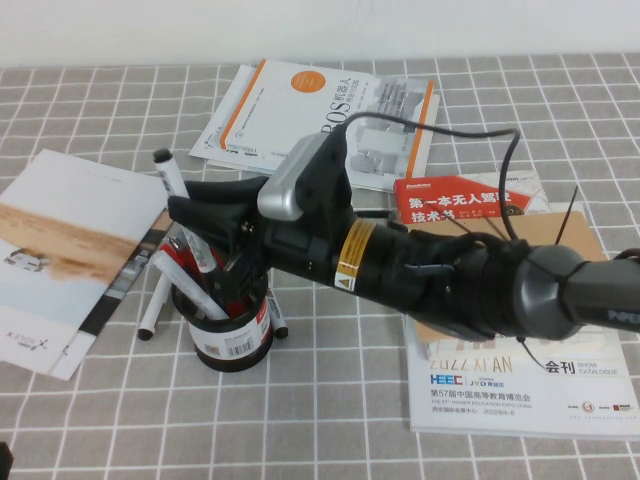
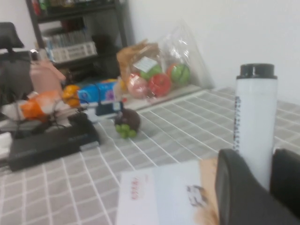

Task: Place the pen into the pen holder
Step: Place the pen onto the pen holder

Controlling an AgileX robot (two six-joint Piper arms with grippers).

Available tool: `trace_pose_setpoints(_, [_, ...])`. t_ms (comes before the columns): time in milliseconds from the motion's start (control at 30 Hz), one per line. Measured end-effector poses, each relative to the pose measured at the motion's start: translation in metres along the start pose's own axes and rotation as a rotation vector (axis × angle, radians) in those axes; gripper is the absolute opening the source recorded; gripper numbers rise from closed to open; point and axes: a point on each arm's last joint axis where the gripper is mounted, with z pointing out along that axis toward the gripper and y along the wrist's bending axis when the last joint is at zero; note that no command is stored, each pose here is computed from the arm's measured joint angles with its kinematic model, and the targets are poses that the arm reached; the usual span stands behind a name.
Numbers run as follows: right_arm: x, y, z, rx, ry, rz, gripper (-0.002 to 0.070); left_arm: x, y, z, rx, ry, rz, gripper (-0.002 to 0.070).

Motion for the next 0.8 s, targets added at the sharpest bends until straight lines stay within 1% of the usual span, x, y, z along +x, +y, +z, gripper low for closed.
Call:
trace_pose_setpoints(100, [0.010, -0.005, 0.001, 0.032, 0.006, -0.006, 0.0096, 0.000, 0.000, 0.000, 0.000, 0.000, 0.000, -0.0003])
trace_pose_setpoints(200, [0.016, -0.009, 0.001, 0.055, 0.012, -0.019, 0.0134, 0.000, 0.000, 0.000, 0.000, 0.000, 0.000, -0.0003])
trace_pose_setpoints(267, [0.017, -0.010, 0.002, 0.059, 0.014, -0.022, 0.0200, 0.000, 0.000, 0.000, 0.000, 0.000, 0.000, -0.0003])
trace_pose_setpoints(433, [0.017, -0.011, 0.002, 0.067, 0.009, -0.021, 0.0466, 0.000, 0.000, 0.000, 0.000, 0.000, 0.000, -0.0003])
trace_pose_setpoints(500, [0.016, -0.010, 0.002, 0.060, -0.007, -0.014, 0.0514, 0.000, 0.000, 0.000, 0.000, 0.000, 0.000, -0.0003])
trace_pose_setpoints(533, [0.015, -0.009, 0.002, 0.050, -0.023, -0.001, 0.0516, 0.000, 0.000, 0.000, 0.000, 0.000, 0.000, -0.0003])
trace_pose_setpoints(567, [0.012, -0.008, 0.002, 0.035, -0.050, 0.017, 0.0496, 0.000, 0.000, 0.000, 0.000, 0.000, 0.000, -0.0003])
trace_pose_setpoints(600, [0.009, -0.007, 0.002, 0.021, -0.074, 0.030, 0.0460, 0.000, 0.000, 0.000, 0.000, 0.000, 0.000, -0.0003])
trace_pose_setpoints(633, [0.004, -0.004, 0.001, 0.001, -0.102, 0.041, 0.0391, 0.000, 0.000, 0.000, 0.000, 0.000, 0.000, -0.0003])
trace_pose_setpoints(700, [-0.008, 0.001, 0.000, -0.043, -0.146, 0.031, 0.0196, 0.000, 0.000, 0.000, 0.000, 0.000, 0.000, -0.0003])
trace_pose_setpoints(733, [-0.017, 0.006, -0.002, -0.074, -0.162, 0.012, 0.0127, 0.000, 0.000, 0.000, 0.000, 0.000, 0.000, -0.0003])
trace_pose_setpoints(767, [-0.027, 0.011, -0.004, -0.109, -0.175, -0.018, 0.0079, 0.000, 0.000, 0.000, 0.000, 0.000, 0.000, -0.0003])
trace_pose_setpoints(800, [-0.035, 0.015, -0.007, -0.140, -0.173, -0.051, 0.0052, 0.000, 0.000, 0.000, 0.000, 0.000, 0.000, -0.0003])
